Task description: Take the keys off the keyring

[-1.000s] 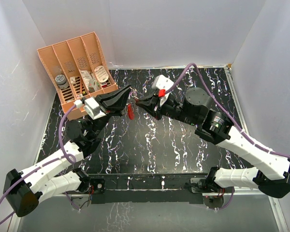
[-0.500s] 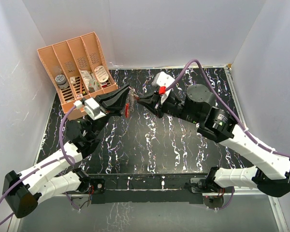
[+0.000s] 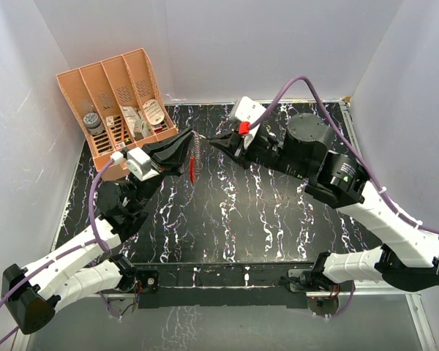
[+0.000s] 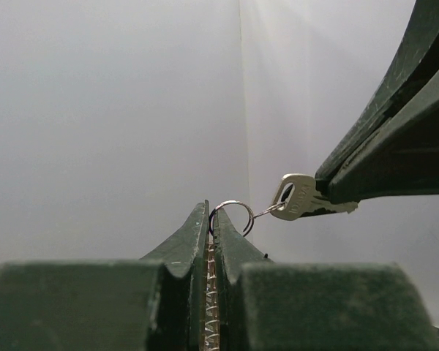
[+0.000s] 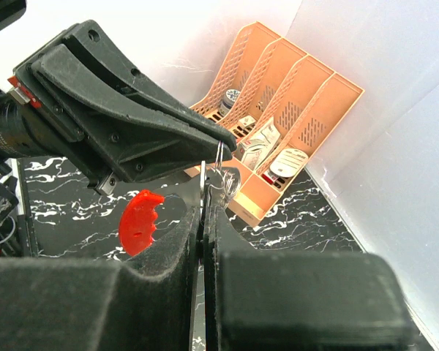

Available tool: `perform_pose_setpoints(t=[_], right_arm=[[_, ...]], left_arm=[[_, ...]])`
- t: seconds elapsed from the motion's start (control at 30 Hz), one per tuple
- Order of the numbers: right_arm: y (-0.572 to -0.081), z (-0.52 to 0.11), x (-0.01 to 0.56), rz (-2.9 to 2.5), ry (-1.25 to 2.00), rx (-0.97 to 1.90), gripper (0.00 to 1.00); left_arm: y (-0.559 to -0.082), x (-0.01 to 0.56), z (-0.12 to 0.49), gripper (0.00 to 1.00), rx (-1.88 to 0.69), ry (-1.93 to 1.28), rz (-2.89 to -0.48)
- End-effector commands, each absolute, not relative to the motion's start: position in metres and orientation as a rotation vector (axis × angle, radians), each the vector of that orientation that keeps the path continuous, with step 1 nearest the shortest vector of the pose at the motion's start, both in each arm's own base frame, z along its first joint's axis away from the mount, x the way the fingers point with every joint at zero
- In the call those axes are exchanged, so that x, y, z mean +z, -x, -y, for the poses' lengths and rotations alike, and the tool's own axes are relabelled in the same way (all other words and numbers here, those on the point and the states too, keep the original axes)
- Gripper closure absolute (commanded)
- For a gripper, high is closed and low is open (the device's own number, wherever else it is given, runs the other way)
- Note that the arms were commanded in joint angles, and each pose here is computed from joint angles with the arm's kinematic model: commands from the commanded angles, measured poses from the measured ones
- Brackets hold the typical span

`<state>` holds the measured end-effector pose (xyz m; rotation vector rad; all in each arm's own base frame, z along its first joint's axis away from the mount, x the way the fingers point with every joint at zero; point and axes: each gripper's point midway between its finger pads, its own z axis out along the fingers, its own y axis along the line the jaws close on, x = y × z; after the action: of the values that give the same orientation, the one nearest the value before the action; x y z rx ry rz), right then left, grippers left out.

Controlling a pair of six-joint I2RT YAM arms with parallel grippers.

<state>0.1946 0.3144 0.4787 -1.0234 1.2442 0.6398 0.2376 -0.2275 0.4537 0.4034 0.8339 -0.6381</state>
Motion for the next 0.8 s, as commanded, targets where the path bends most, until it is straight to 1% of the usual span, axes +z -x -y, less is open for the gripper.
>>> perform_pose_setpoints(t=[0.0,0.47,0.77], right_arm=[[-0.181,-0.295,0.542,-1.094,0.971,0.621,1.0],[-0.192,-0.297,0.559,-1.027,0.955,0.547,1.0],[-0.192,-0.293,0.566,-0.986,0.932,0.529,1.0]], left_arm=[[-0.255,0.461,0.205,1.0,-0.539,-0.331,-0.88],[-0.231,0.455,0.243,1.0,-0.744,-0.513,-0.901],[-0.206,0.463,0.265,1.0,-0.907,-0.63,-0.858]])
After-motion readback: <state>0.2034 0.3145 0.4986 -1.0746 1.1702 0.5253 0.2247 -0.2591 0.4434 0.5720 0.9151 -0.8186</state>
